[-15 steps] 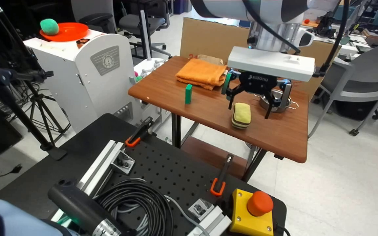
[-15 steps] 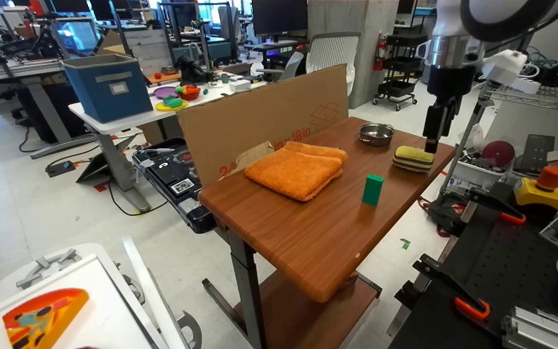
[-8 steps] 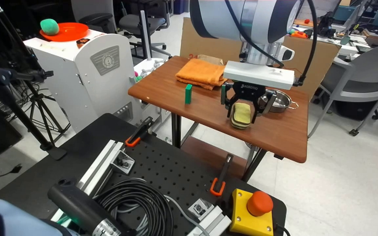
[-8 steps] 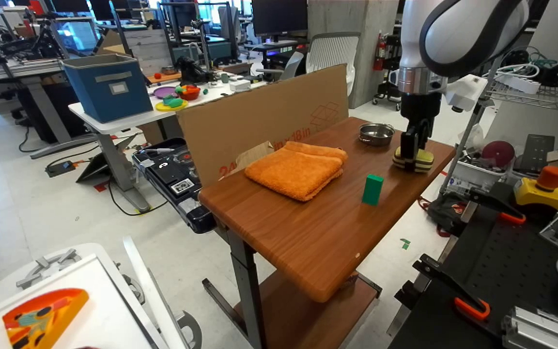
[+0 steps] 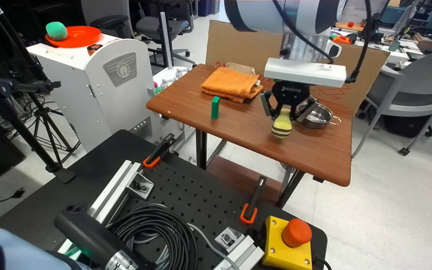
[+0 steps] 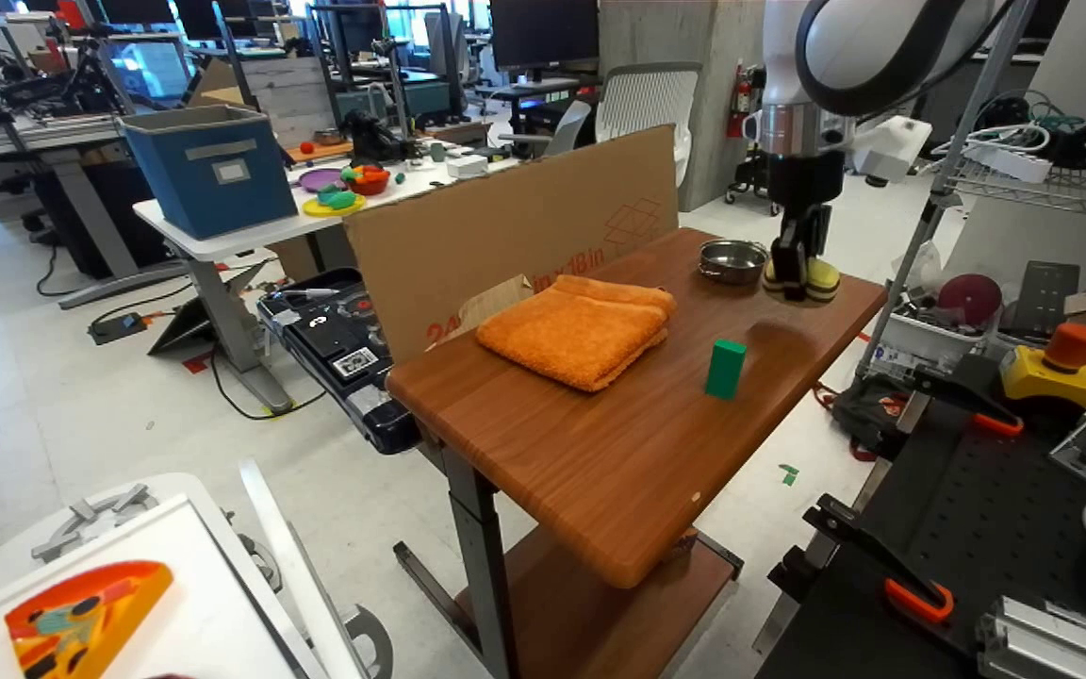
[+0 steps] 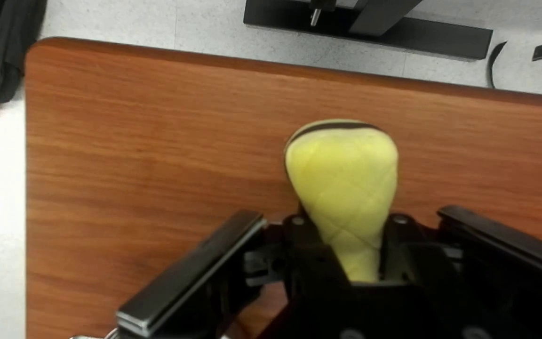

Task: Place the sponge inside the silver pot

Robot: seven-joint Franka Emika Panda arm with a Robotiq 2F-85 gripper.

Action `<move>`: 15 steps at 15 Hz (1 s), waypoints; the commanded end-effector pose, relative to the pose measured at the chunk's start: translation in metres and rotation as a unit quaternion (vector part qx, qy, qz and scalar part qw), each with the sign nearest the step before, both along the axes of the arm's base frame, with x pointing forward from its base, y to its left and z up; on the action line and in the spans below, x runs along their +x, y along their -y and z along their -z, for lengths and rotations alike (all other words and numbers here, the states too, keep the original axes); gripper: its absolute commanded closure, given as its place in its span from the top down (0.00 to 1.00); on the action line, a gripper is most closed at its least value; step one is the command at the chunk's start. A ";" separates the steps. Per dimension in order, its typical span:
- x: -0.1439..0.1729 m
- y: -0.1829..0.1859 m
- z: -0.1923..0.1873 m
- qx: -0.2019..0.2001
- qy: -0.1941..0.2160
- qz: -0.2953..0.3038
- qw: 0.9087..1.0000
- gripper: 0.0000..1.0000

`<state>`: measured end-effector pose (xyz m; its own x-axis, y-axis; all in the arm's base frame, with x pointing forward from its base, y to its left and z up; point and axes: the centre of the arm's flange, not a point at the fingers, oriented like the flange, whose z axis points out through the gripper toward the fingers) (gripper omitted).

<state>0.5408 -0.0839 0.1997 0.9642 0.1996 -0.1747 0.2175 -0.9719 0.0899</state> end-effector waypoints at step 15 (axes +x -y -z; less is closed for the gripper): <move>0.148 0.059 0.007 -0.063 -0.009 0.080 0.995 0.04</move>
<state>0.6526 -0.1413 0.2151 0.9849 0.0442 -0.1674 0.0754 -0.9798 0.1850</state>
